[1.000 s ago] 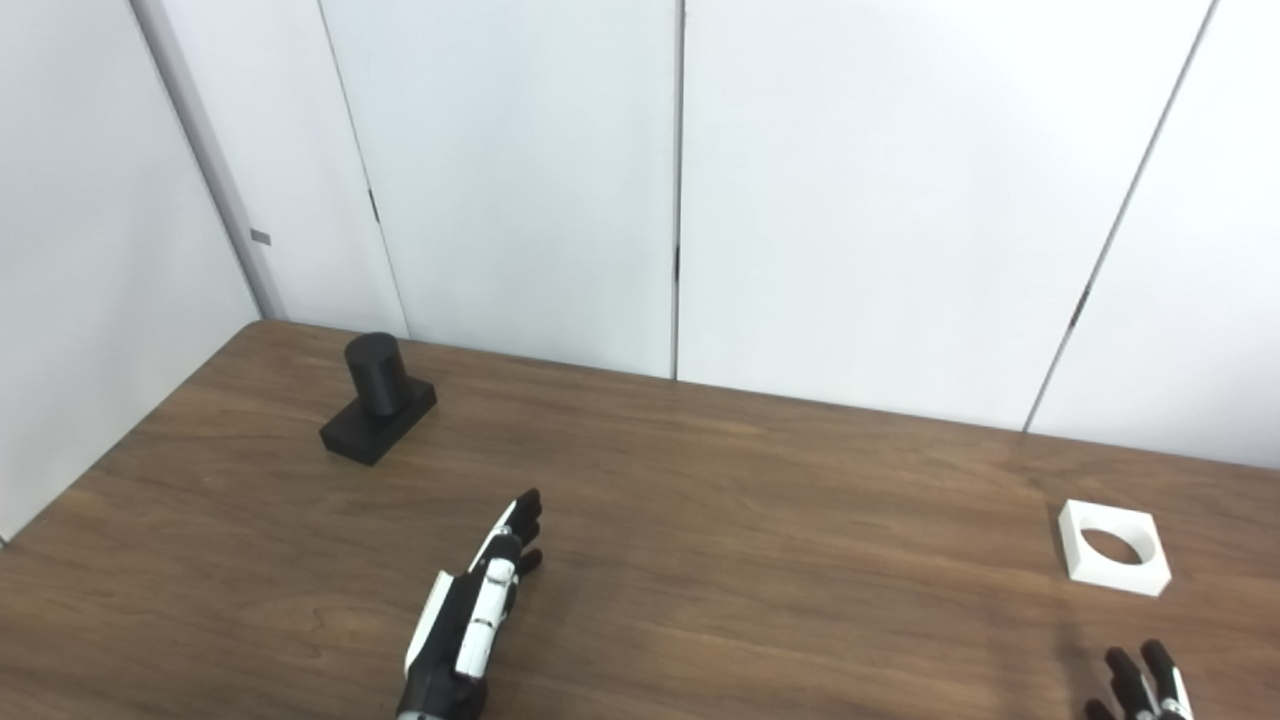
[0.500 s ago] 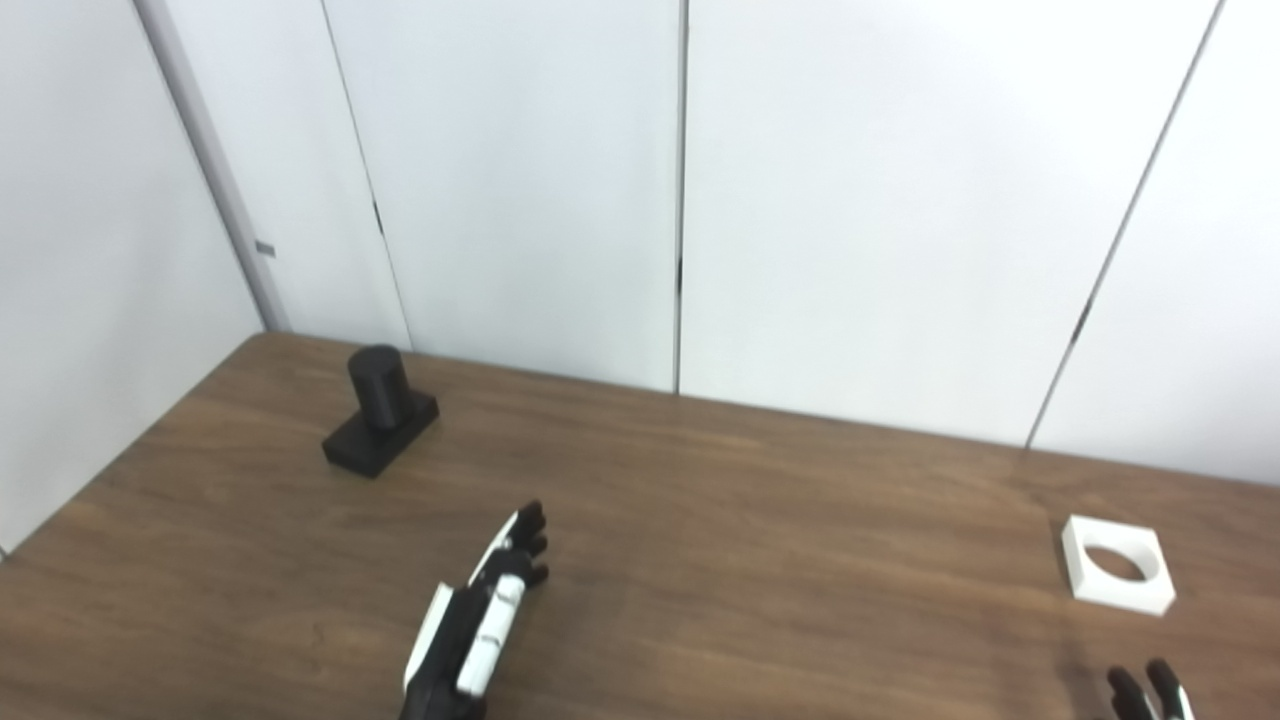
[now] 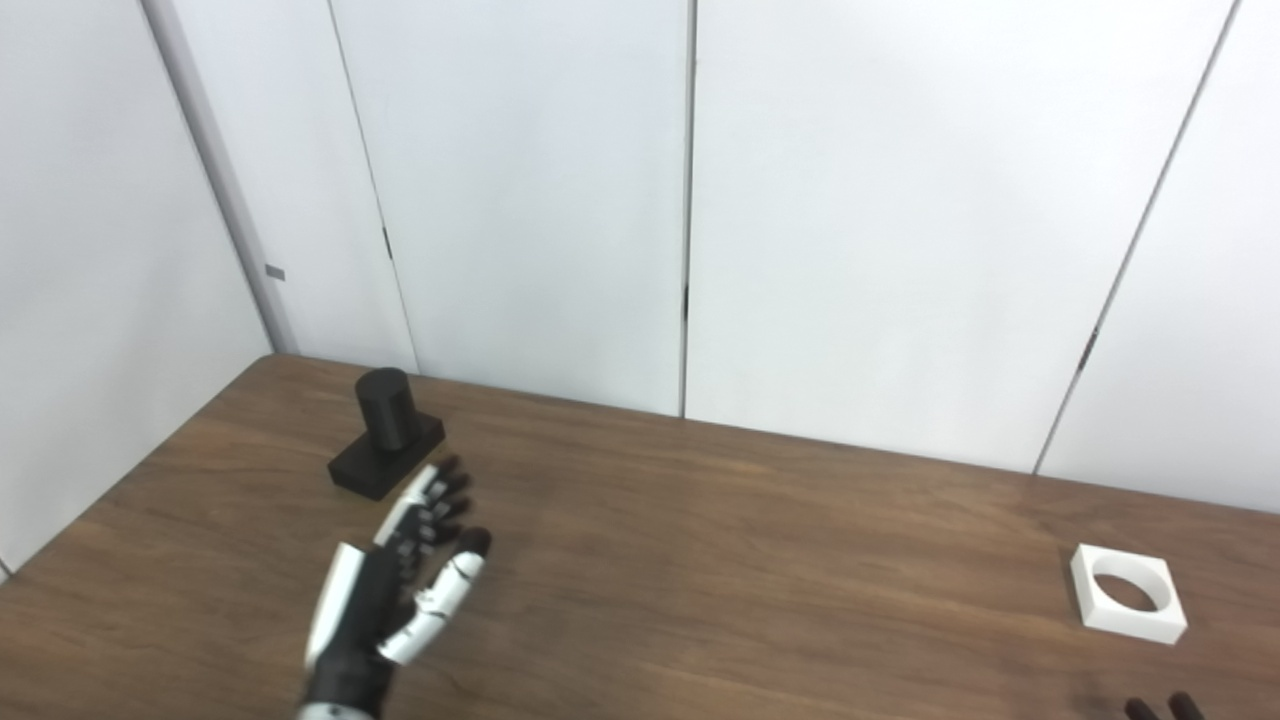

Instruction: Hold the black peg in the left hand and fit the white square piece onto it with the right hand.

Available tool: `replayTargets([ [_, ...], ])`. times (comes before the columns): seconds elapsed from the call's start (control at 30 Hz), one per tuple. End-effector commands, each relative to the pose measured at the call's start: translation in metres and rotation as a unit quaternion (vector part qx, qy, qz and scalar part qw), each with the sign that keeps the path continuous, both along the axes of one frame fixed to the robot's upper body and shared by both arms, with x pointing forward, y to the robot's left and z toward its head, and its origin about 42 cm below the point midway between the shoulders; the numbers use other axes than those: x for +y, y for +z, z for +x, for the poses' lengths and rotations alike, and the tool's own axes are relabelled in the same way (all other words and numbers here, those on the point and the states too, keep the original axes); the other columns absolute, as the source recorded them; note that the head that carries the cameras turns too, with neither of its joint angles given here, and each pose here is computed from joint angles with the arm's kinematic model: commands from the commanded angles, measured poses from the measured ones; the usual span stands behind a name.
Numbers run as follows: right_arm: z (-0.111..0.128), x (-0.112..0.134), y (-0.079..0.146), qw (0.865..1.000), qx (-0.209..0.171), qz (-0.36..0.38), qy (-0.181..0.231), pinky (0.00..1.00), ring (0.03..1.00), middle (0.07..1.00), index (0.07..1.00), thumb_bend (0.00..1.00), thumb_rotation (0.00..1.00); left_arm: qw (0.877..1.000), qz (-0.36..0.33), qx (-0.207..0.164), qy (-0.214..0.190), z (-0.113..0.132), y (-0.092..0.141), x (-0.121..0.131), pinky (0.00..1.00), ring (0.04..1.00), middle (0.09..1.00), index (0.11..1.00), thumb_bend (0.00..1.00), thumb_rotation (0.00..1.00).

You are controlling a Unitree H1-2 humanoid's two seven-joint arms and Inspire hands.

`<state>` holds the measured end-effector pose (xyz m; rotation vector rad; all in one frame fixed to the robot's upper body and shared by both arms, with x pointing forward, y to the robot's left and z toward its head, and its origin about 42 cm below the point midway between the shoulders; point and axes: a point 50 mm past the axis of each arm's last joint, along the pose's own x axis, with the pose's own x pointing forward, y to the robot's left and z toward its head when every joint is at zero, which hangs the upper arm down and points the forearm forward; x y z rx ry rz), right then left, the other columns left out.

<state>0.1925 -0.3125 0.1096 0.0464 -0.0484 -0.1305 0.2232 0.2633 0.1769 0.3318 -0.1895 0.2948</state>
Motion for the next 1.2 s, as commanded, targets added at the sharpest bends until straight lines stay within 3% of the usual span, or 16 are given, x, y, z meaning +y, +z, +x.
replayTargets([
  [0.0,-0.005,0.002,-0.003,1.0,-0.003,0.004,-0.005,1.0,1.0,0.93,0.99,0.72,1.0,0.999,0.039,-0.024,0.012,0.005,0.018,0.013,0.85,0.903,0.909,0.939,0.67,0.51],
  [0.1,-0.004,0.003,-0.003,1.0,-0.005,0.007,-0.006,1.0,0.996,0.932,0.99,0.71,1.0,0.997,0.066,-0.01,0.035,0.012,0.023,0.029,0.9,0.93,0.928,0.952,0.72,0.44],
  [0.23,-0.003,0.003,-0.005,1.0,-0.004,0.007,-0.005,1.0,0.997,0.932,0.987,0.72,1.0,0.99,0.114,0.005,0.079,0.023,0.025,0.049,0.91,0.934,0.928,0.944,0.78,0.42],
  [0.3,-0.003,0.004,-0.004,1.0,-0.004,0.006,-0.004,1.0,0.983,0.928,0.987,0.73,1.0,0.986,0.136,0.019,0.099,0.03,0.025,0.058,0.83,0.889,0.915,0.934,0.81,0.44],
  [0.4,-0.002,0.005,-0.003,1.0,-0.007,0.008,-0.004,1.0,0.989,0.926,0.986,0.71,1.0,0.976,0.17,0.048,0.125,0.042,0.023,0.071,0.84,0.901,0.933,0.929,0.82,0.47],
  [0.53,-0.003,0.006,-0.003,1.0,-0.005,0.003,-0.006,1.0,0.992,0.921,0.975,0.72,1.0,0.957,0.245,0.039,0.149,0.06,0.017,0.089,0.84,0.931,0.927,0.9,0.83,0.45],
  [0.7,-0.003,0.008,-0.002,1.0,-0.002,-0.003,-0.007,1.0,0.995,0.927,0.979,0.73,1.0,0.931,0.32,0.059,0.168,0.082,0.014,0.105,0.97,0.962,0.938,0.887,0.89,0.5],
  [0.83,-0.003,0.009,-0.003,1.0,-0.003,0.0,-0.006,1.0,1.0,0.932,0.98,0.75,1.0,0.91,0.363,0.079,0.185,0.096,0.012,0.111,1.0,0.953,0.925,0.87,0.96,0.55],
  [1.17,-0.004,0.013,-0.001,1.0,-0.003,0.001,-0.004,1.0,0.989,0.931,0.976,0.73,1.0,0.892,0.385,0.133,0.195,0.124,0.005,0.124,1.0,0.948,0.915,0.858,1.0,0.63],
])
